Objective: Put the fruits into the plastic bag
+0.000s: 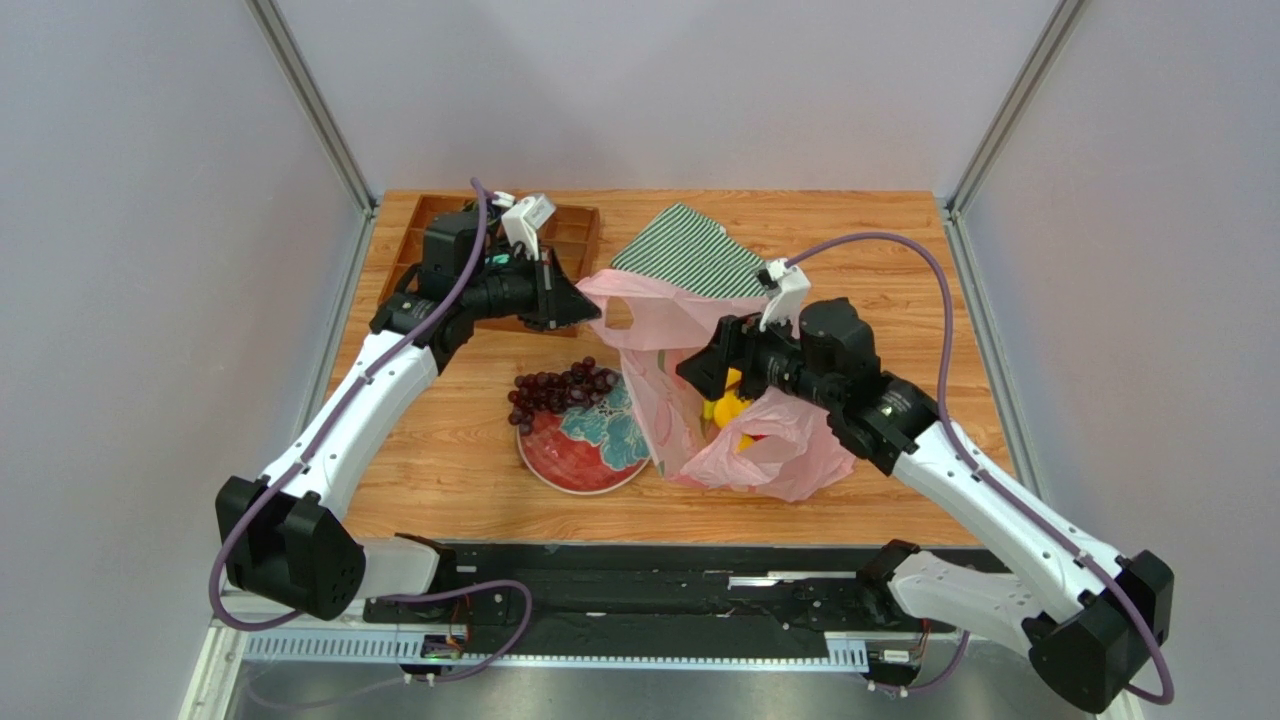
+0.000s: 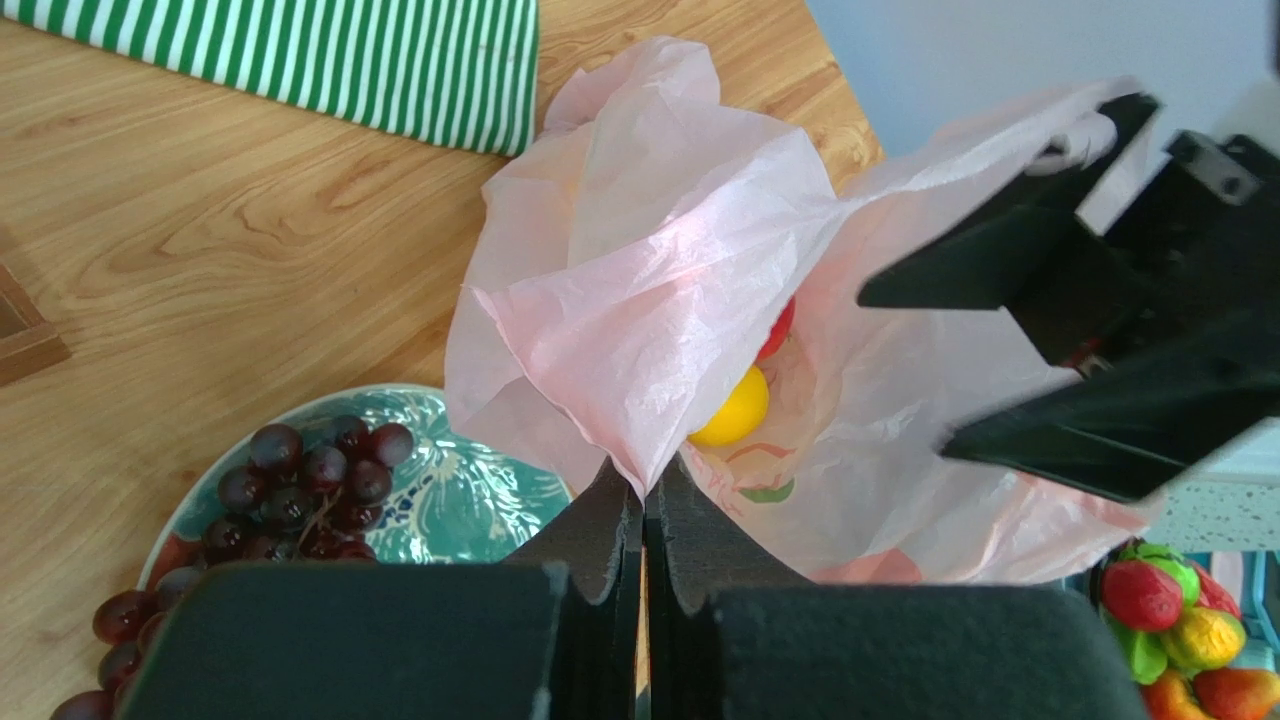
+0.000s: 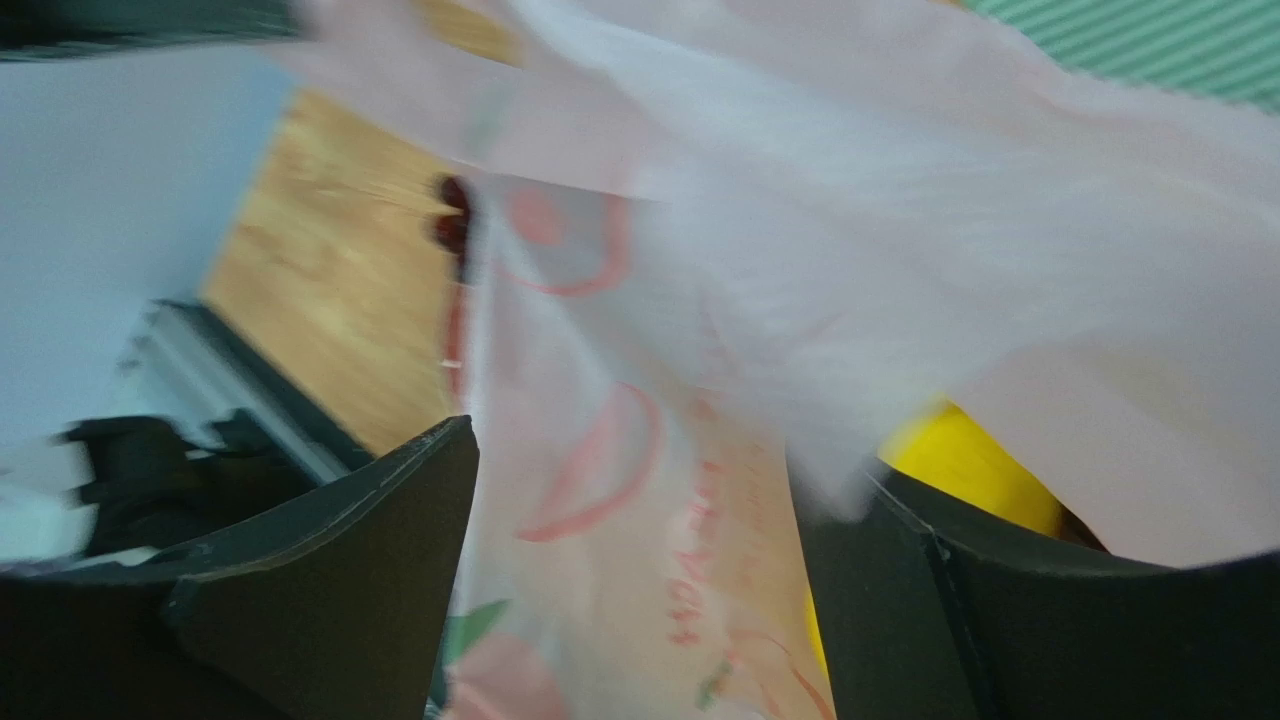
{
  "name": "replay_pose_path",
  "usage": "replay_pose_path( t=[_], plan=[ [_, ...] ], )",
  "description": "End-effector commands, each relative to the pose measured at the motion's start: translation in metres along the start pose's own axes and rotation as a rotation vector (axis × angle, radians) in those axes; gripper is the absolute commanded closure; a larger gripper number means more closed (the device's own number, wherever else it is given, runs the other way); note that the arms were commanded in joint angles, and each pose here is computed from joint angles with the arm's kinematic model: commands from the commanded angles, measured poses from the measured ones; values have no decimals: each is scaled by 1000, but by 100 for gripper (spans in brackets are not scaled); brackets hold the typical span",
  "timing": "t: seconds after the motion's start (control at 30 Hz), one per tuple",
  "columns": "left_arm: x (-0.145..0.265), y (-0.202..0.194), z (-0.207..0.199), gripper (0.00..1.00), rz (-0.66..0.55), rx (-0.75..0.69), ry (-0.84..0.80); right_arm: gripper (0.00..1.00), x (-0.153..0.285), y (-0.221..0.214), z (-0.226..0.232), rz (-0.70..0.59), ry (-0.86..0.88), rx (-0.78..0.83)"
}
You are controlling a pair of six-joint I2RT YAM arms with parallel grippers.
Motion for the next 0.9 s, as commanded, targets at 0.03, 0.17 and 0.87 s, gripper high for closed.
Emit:
replay_pose_path(
  t=[0.03,0.17,0.87],
  plan=[
    [7,7,-10,100,-36,-46,-23,22,11,32,72,-163,495,150],
    [8,7,-10,100,-39,-47,-25,23,-10,11,116,-8,505,334],
    [8,8,-11,100,-43,-47,-25,48,-150,-61,112,164,-173,367]
  ],
)
Point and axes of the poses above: each gripper's point midway between its finger pads, its own x axis back along the fingers, its own z axis along the line the jaws close on, y = z × x, the point moved 7 cm from there along x, back along the fingers, and after that the axes turned 5 degrees about x, right-handed, at the moved point
